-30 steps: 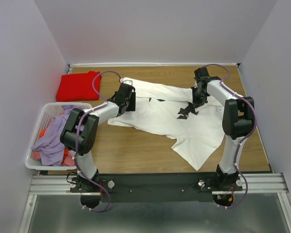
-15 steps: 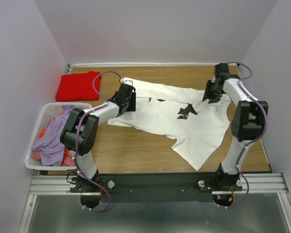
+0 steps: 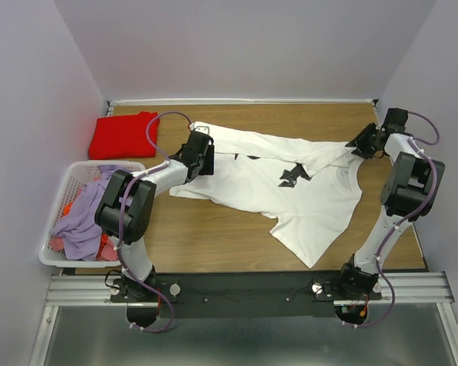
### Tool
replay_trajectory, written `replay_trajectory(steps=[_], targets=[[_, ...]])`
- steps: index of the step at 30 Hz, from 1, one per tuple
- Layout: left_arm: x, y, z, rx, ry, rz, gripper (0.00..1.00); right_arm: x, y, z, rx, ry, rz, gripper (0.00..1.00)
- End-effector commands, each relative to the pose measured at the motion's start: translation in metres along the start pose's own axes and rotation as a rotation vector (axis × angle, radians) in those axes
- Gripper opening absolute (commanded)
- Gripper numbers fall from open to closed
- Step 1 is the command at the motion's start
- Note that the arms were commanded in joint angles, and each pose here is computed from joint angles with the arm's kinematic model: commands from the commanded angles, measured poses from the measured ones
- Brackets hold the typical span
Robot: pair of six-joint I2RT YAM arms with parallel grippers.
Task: Fold and stack the t-shirts
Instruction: Fold the tshirt
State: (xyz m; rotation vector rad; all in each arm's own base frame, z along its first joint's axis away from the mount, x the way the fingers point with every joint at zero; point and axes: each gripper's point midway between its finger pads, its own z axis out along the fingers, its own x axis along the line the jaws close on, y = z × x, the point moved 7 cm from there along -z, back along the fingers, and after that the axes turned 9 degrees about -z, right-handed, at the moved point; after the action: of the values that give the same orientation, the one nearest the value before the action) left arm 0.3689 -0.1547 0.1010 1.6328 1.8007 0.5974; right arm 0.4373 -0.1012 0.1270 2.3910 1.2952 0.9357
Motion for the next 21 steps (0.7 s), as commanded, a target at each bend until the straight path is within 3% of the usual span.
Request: replay_trajectory(steps=[1, 14, 21], targets=[[-0.004, 0.011, -0.007, -0.039, -0.008, -0.005, 0.68, 0.003, 0.013, 0.024, -0.018, 0.100, 0.020, 0.46], [-0.004, 0.008, -0.004, -0.026, -0.007, -0.005, 0.68, 0.003, 0.000, 0.033, 0.040, 0.161, 0.013, 0.32], [-0.005, 0.010, -0.003, -0.027, -0.012, -0.005, 0.68, 0.005, -0.002, 0.025, 0.038, 0.168, 0.007, 0.16]])
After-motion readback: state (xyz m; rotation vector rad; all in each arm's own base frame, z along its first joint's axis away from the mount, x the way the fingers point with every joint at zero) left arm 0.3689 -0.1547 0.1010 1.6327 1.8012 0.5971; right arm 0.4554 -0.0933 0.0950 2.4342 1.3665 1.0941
